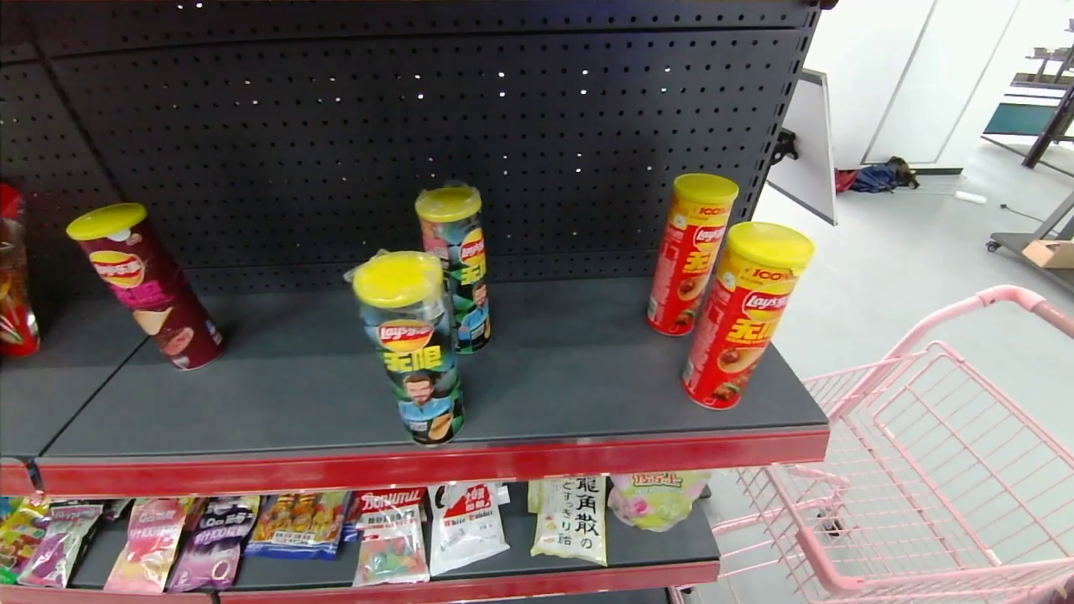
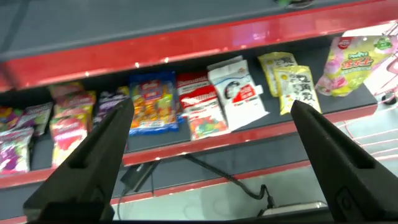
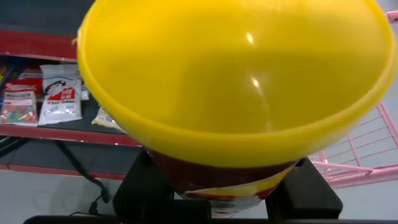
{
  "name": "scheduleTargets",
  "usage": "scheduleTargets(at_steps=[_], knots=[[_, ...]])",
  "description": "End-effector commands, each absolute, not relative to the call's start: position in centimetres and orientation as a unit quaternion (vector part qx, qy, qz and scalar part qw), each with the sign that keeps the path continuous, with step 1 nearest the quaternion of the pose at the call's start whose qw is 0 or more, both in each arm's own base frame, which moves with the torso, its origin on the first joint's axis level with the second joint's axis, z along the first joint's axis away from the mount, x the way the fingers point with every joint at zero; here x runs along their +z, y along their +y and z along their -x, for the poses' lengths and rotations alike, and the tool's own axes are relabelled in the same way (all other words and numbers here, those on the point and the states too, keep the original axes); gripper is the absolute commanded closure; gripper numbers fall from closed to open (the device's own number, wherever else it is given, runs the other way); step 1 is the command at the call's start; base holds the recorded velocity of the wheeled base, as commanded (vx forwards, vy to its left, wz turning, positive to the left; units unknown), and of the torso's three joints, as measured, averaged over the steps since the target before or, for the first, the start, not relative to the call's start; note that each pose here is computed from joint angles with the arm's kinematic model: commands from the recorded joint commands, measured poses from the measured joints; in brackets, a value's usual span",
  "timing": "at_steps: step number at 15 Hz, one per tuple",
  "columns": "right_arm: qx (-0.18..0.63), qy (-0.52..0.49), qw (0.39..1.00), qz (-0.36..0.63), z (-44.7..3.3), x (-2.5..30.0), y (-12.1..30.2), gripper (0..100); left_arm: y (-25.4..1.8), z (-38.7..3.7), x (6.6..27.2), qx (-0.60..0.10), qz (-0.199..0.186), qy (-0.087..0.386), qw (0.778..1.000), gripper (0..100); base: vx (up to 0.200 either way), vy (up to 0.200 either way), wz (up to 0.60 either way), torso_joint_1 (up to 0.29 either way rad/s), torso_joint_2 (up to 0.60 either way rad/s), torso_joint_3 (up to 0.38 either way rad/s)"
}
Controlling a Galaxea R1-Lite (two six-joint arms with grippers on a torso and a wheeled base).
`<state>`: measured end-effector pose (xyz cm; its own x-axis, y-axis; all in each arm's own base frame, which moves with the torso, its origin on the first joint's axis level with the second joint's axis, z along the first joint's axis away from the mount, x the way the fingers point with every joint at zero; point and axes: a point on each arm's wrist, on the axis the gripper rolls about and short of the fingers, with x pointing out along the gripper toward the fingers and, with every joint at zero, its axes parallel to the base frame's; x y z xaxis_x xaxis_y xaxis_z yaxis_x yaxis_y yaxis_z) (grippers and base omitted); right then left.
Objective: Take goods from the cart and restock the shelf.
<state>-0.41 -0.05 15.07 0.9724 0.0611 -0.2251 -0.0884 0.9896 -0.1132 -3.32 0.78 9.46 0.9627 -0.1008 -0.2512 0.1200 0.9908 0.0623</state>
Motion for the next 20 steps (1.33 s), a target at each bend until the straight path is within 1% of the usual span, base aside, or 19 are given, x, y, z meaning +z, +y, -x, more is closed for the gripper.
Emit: scheduleTargets(at_steps=[1,3,9,20], knots=[[0.038,0.108,0.992,0.062,0.5,15.1,-0.1,100,0.8,3.3,9.5,-0.055,-0.039,0.125,0.990,0,0.000,0.200,0.00,0.002,0.01,0.002],[0.037,0.106,0.992,0.062,0.6,15.1,-0.1,100,0.8,3.3,9.5,-0.055,-0.039,0.125,0.990,0,0.000,0.200,0.00,-0.007,0.00,0.005],[0.035,0.093,0.993,0.061,1.2,14.7,-0.1,100,0.8,3.3,9.5,-0.055,-0.039,0.125,0.990,0,0.000,0.000,0.00,0.000,0.00,0.000],[0.034,0.072,0.995,0.061,1.9,14.4,-0.2,100,0.8,3.3,9.4,-0.052,-0.040,0.125,0.990,0,0.000,0.200,0.00,0.002,0.01,0.000]])
